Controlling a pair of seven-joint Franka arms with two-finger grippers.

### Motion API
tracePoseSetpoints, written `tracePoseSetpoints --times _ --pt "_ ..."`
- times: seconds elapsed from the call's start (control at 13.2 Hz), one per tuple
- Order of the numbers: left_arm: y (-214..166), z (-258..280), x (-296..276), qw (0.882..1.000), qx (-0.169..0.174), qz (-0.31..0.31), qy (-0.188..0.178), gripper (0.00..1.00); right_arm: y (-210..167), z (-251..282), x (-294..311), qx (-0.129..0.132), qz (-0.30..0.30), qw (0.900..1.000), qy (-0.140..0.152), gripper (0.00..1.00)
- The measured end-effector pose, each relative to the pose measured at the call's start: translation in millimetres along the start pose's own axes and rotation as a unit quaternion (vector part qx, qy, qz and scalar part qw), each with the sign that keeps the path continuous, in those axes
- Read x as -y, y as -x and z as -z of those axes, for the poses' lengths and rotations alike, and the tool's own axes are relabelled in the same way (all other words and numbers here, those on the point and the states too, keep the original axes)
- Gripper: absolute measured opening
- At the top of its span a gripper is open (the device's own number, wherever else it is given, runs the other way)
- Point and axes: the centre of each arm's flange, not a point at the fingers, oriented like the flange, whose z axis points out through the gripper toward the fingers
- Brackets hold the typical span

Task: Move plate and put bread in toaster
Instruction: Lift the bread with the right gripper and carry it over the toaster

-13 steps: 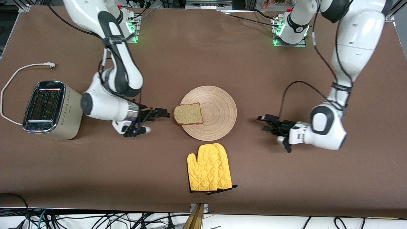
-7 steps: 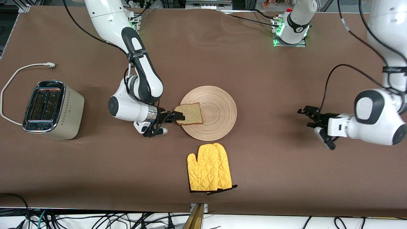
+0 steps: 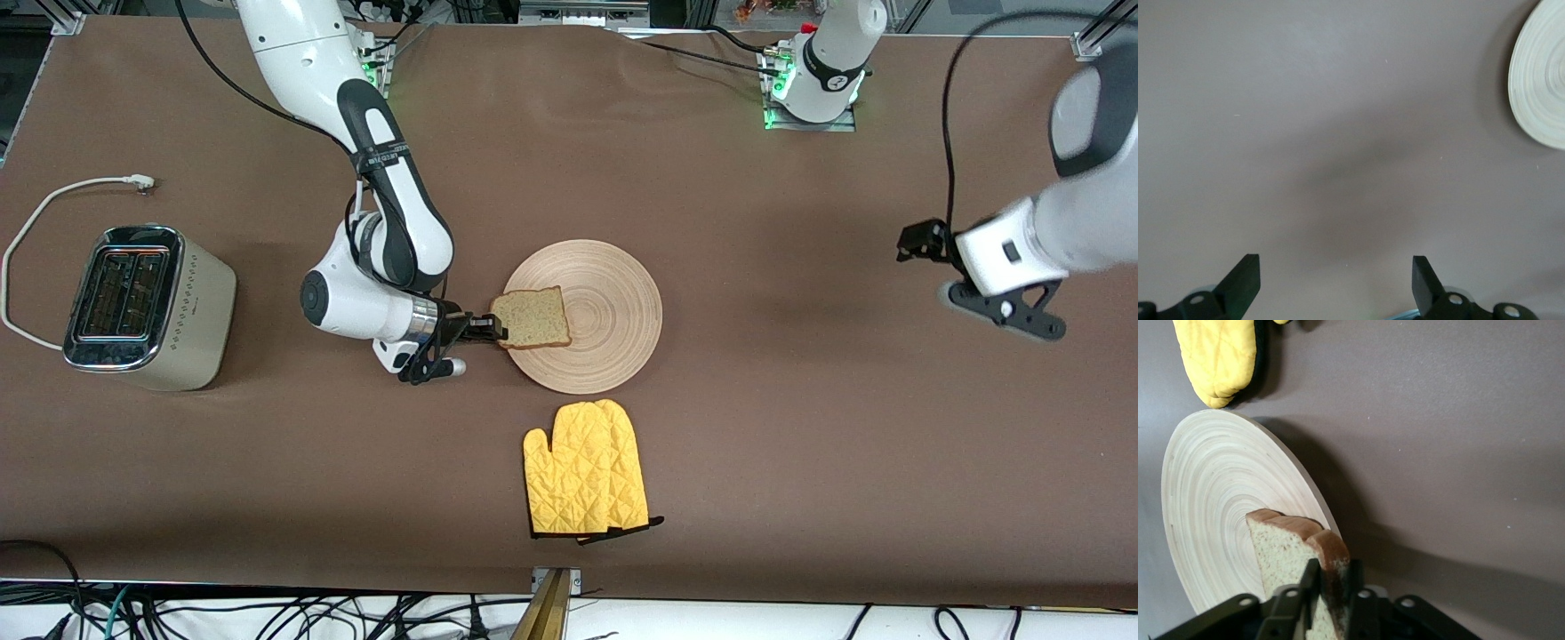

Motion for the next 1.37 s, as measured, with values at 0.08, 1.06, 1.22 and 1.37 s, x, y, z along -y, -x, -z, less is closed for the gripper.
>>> tracePoseSetpoints --times 0.08,1.06,1.22,1.37 --pt "9 19 -9 0.999 -0.025 0.020 -0.014 1.00 -1 6 0 0.005 -0.001 1.000 -0.004 0.12" --pt "50 49 11 0.986 -0.077 0.145 -0.014 1.00 -2 371 -79 0.121 0.031 0.965 0.229 0.07" --pt "51 48 10 0.987 -0.075 0.145 -0.014 1.00 6 409 -99 0.126 0.030 0.953 0.275 0.07" --pt "51 47 9 0.987 -0.070 0.144 -0.013 1.00 13 433 -112 0.131 0.017 0.939 0.318 0.07"
